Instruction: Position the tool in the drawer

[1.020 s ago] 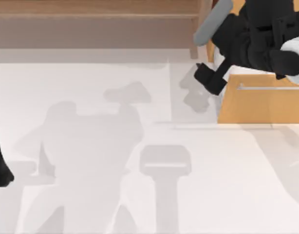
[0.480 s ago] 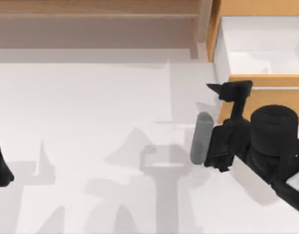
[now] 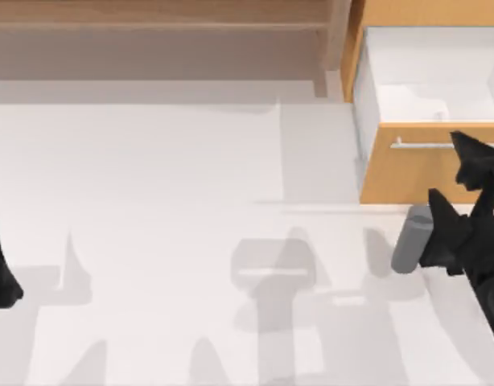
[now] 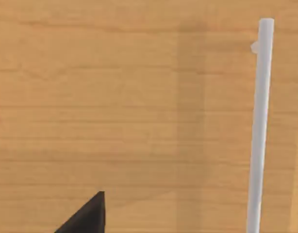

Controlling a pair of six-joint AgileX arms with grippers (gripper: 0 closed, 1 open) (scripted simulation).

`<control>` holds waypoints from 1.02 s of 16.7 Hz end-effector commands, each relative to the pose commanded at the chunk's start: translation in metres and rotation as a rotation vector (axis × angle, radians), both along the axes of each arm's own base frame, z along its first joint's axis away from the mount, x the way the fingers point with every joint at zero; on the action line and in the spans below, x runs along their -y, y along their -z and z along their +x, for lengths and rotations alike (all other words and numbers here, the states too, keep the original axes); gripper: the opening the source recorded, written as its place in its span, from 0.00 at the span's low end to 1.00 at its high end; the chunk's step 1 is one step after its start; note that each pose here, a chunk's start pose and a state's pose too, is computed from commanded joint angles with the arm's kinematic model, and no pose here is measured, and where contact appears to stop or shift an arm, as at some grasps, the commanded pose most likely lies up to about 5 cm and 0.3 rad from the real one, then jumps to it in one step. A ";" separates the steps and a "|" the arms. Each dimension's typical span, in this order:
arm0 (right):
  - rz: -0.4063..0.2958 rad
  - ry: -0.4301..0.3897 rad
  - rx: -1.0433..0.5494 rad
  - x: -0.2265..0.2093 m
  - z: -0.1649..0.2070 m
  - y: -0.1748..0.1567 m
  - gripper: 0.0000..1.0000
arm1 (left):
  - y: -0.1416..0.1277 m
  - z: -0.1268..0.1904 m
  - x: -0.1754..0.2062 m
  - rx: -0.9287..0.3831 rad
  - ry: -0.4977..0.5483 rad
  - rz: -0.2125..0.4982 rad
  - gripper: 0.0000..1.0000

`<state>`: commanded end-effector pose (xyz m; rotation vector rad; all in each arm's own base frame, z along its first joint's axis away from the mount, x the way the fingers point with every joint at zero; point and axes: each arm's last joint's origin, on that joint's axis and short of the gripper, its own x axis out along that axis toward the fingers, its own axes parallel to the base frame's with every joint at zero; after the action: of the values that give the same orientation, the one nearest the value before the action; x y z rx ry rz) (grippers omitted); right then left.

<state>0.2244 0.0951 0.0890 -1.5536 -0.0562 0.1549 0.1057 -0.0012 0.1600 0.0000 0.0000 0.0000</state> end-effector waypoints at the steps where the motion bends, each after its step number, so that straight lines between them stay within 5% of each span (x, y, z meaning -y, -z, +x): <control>1: -0.006 0.046 0.022 0.008 0.001 0.000 1.00 | 0.000 0.000 0.000 0.000 0.000 0.000 1.00; 5: -0.014 0.145 0.063 0.024 0.003 0.000 1.00 | 0.000 0.000 0.000 0.000 0.000 0.000 1.00; 17: -0.014 0.145 0.063 0.024 0.027 0.000 1.00 | 0.000 0.000 0.000 0.000 0.000 0.000 1.00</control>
<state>0.2518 0.0711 0.0891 -1.5707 0.0078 -0.0078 0.1057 -0.0012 0.1600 0.0000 0.0000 0.0000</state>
